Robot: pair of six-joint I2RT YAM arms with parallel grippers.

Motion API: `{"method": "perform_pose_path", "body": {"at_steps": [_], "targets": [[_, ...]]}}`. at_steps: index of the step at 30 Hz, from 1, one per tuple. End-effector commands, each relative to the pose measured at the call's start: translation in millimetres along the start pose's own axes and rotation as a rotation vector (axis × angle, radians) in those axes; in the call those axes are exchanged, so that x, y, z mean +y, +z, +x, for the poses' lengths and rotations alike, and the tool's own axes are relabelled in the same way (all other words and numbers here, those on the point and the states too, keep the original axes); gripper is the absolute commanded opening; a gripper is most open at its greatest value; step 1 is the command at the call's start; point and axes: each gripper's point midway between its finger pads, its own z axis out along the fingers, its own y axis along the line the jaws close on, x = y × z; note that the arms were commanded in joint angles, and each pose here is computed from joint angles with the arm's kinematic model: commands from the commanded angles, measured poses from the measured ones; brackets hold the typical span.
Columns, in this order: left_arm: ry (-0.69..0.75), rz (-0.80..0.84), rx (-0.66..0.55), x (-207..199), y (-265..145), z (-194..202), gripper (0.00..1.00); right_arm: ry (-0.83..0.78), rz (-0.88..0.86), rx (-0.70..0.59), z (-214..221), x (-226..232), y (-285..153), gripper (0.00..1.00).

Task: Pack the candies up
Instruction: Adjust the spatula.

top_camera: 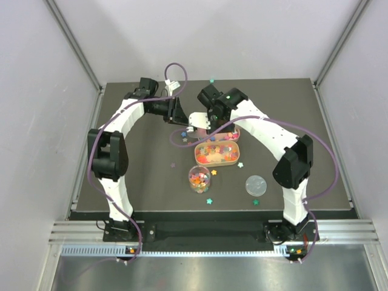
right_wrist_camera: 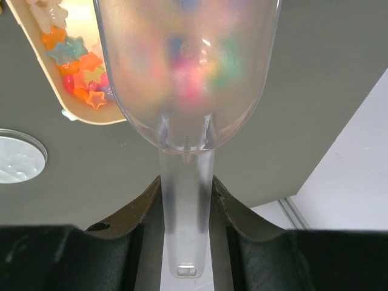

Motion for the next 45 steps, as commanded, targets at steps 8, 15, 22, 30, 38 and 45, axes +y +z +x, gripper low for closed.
{"method": "perform_pose_path", "body": {"at_steps": [8,15,22,30,38,45], "targets": [[0.085,0.010,-0.024,-18,-9,-5,0.45,0.034,0.071,-0.030,-12,-30,11,0.00],[0.068,-0.005,0.000,-6,-2,3,0.45,0.038,0.135,-0.082,-20,-51,-14,0.00],[0.049,-0.014,0.024,8,9,8,0.45,0.000,0.152,-0.186,-32,-52,-40,0.00],[0.060,-0.024,0.038,6,16,7,0.45,-0.032,0.042,-0.391,-56,-20,-57,0.00],[0.097,-0.032,0.044,5,16,8,0.45,-0.028,0.017,-0.521,-75,-16,-71,0.00],[0.109,-0.041,0.043,4,14,7,0.45,0.048,-0.046,-0.561,-72,-14,-63,0.00]]}}
